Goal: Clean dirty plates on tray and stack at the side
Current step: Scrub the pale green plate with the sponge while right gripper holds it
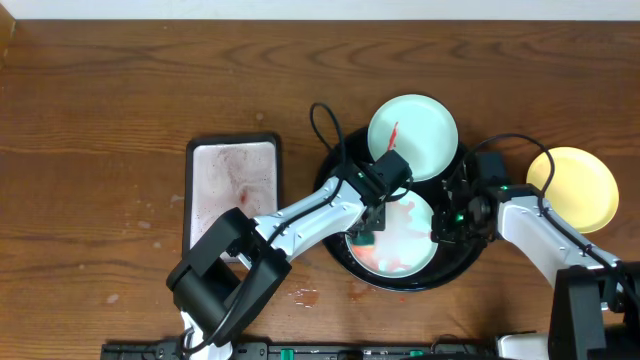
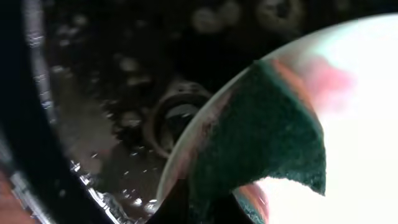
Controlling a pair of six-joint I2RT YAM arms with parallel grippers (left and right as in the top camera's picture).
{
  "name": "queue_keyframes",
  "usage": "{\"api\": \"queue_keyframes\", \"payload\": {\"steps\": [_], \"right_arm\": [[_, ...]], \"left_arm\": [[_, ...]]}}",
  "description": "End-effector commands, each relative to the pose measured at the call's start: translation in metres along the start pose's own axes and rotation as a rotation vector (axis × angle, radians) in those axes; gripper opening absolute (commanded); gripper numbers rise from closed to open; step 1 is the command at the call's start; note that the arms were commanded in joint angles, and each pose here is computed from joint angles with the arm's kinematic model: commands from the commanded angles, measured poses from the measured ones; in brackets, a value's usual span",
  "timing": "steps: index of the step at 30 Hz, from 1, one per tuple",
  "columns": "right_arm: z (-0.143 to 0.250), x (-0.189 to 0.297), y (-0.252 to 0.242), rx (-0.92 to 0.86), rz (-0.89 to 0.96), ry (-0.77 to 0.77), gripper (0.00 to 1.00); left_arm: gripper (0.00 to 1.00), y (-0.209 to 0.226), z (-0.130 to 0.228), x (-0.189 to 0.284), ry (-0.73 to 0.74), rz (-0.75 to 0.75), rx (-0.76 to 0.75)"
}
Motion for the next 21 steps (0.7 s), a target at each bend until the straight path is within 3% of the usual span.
{"api": "queue_keyframes", "payload": {"steps": [1,5,11,15,21], "right_arm": [[0.001,-0.007,-0.013,-0.018,0.069,0.005,0.01],[0.001,-0.007,-0.013,-0.018,0.069,0.005,0.01],[0.001,-0.007,-0.013,-0.018,0.069,0.005,0.01],[0.001,-0.007,-0.013,-0.018,0.069,0.005,0.01],[0.001,-0.007,-0.013,-0.018,0.069,0.005,0.01]], "left_arm": [[0.08,0.045,-0.018,-0.011,-0.095,-0.227,0.017],[0.08,0.008,-0.013,-0.018,-0.025,-0.012,0.031],[0.08,-0.08,0.01,-0.015,0.178,0.479,-0.027],[0.08,-0.103,0.024,-0.007,0.206,0.559,-0.089],[0.08,-0.106,0.052,-0.007,0.258,0.529,-0.182]]}}
Point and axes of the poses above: each gripper's point midway between its finger pads, its own x axis back along the fingers, its own y axis along the line the jaws close on, z = x × y, the point moved 2 cm from there along x, back along the fingers, and after that the axes turned 3 degrees about -x, right-handed, at the moved point
